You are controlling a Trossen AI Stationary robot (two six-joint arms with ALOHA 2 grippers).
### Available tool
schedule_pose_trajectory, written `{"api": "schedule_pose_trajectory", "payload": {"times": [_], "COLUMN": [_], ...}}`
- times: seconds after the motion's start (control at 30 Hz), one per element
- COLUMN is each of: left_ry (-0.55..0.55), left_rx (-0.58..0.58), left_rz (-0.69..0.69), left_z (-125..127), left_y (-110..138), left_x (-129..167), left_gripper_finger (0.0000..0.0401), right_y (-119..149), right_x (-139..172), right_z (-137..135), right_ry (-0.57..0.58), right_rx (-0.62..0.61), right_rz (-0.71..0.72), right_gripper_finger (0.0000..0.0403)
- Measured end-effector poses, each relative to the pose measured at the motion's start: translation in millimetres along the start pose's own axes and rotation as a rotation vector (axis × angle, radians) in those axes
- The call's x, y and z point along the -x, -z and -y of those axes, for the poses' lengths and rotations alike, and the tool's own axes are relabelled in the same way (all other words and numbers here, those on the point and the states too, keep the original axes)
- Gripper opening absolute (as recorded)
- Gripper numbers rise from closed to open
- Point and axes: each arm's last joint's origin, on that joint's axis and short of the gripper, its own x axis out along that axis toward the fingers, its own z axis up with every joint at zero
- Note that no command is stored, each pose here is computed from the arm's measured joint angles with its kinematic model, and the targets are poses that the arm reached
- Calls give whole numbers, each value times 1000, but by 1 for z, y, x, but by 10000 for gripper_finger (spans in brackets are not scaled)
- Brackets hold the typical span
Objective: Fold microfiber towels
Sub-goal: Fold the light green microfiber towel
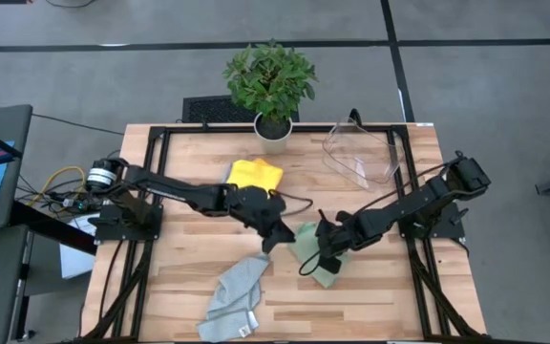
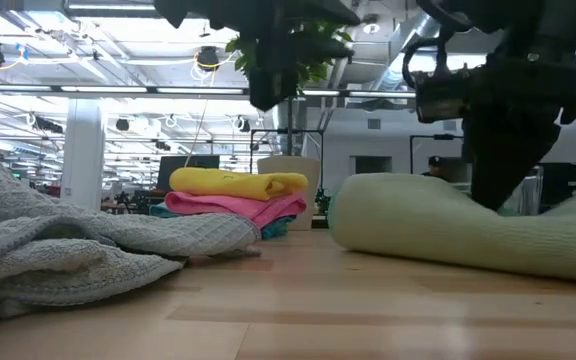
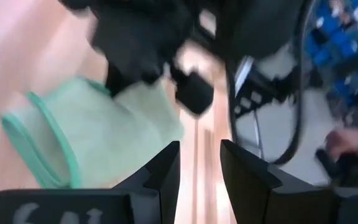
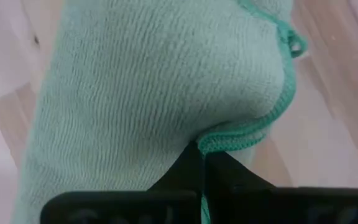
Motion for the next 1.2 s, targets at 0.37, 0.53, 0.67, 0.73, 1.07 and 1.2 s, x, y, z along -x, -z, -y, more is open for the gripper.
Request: {"api": "schedule_pose_trajectory", "payload": {"times": [0.37, 0.53, 0.67, 0.73, 1.07, 1.2], "left_ry": [68, 4, 24, -4, -154, -268], "left_rx": [-17, -14, -40, -42, -99, -91], "left_rz": [-3, -18, 24, 64, 79, 75], "left_z": [2, -10, -18, -21, -38, -51], "left_y": [38, 53, 60, 60, 49, 44], "left_x": [-54, -72, -86, -93, -122, -121], "left_gripper_finger": [106, 103, 90, 82, 56, 48], "right_y": [-3, -3, -3, -3, -4, -3], "right_x": [5, 4, 4, 4, 4, 4], "right_z": [0, 1, 1, 0, -1, -2], "right_ry": [14, 22, 27, 23, 14, 17], "right_rx": [13, 20, 20, 19, 11, 17], "right_rz": [61, 63, 70, 75, 85, 84], "right_gripper_finger": [40, 28, 25, 31, 30, 27]}}
